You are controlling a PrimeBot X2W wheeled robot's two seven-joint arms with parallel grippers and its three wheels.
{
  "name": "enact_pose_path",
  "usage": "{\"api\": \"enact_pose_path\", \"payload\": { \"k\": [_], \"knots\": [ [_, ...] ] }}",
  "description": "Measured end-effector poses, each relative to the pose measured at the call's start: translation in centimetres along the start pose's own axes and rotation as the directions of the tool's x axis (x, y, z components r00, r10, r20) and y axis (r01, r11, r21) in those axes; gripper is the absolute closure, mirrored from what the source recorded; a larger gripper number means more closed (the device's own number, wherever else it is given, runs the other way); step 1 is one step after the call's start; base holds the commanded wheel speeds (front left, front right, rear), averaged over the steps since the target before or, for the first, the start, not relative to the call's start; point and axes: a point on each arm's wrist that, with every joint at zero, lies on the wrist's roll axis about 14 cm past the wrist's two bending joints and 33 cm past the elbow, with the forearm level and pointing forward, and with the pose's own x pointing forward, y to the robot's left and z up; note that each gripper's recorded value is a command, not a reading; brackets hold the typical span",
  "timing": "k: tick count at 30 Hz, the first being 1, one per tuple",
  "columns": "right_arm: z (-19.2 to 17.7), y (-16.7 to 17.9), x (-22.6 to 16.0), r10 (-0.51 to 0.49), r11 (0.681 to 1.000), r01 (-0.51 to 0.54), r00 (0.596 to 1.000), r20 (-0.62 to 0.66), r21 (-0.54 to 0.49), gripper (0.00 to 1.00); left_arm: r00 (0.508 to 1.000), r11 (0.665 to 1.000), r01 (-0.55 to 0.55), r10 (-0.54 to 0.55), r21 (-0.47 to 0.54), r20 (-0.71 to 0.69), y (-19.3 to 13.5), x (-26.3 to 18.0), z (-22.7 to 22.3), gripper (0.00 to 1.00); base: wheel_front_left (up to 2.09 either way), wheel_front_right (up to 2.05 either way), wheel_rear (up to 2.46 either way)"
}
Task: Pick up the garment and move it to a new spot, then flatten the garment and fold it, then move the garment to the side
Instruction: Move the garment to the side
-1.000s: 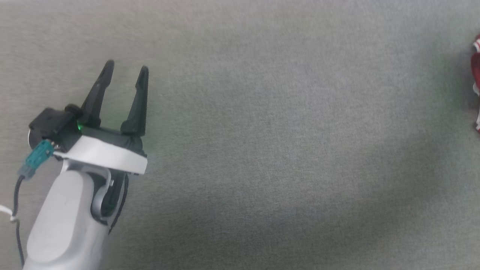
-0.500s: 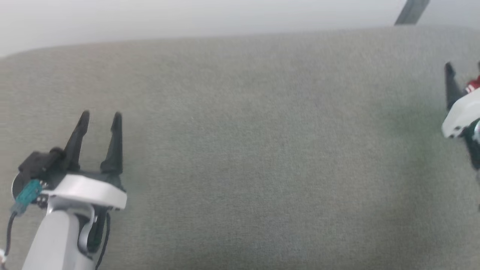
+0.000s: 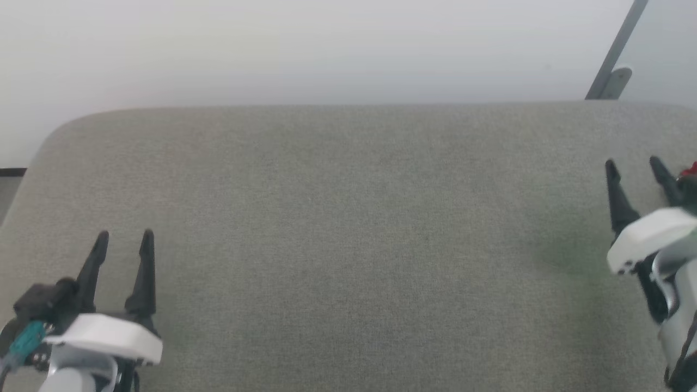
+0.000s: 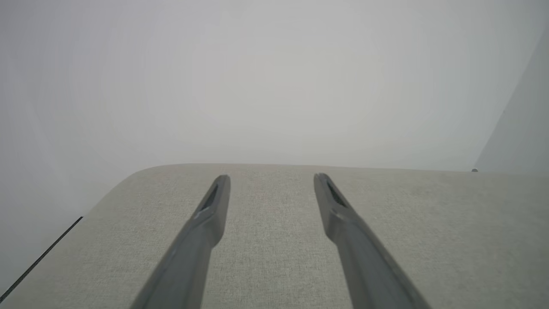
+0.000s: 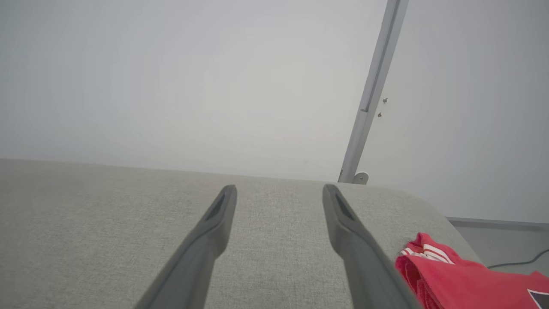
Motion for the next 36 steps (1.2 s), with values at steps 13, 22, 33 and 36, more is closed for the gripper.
{"api": "enact_pose_path", "payload": {
  "k": [13,22,33,36],
  "knots": [
    [-1.0,2.1,-5.8,0.011,1.0,-0.012,0.999,0.045,0.015,0.0,0.998,0.999,-0.035,0.036,0.011,-0.044,1.5,-3.4,-1.0,0.0,0.0,0.0,0.0],
    [-1.0,2.2,-8.8,-0.033,0.998,0.029,0.996,0.077,0.052,0.0,0.997,0.999,-0.053,0.053,0.003,-0.062,1.9,-4.6,-1.6,0.0,0.0,0.0,0.0],
    [-1.3,2.0,-10.5,-0.06,0.996,0.055,0.995,0.078,0.068,0.0,0.996,0.998,-0.06,0.06,0.0,-0.063,2.1,-5.1,-1.7,0.0,0.0,0.0,0.0],
    [-1.3,1.9,-10.6,-0.063,0.996,0.058,0.995,0.078,0.07,0.0,0.997,0.998,-0.055,0.055,-0.001,-0.062,1.9,-5.0,-1.6,0.0,0.0,0.0,0.0]
  ]
}}
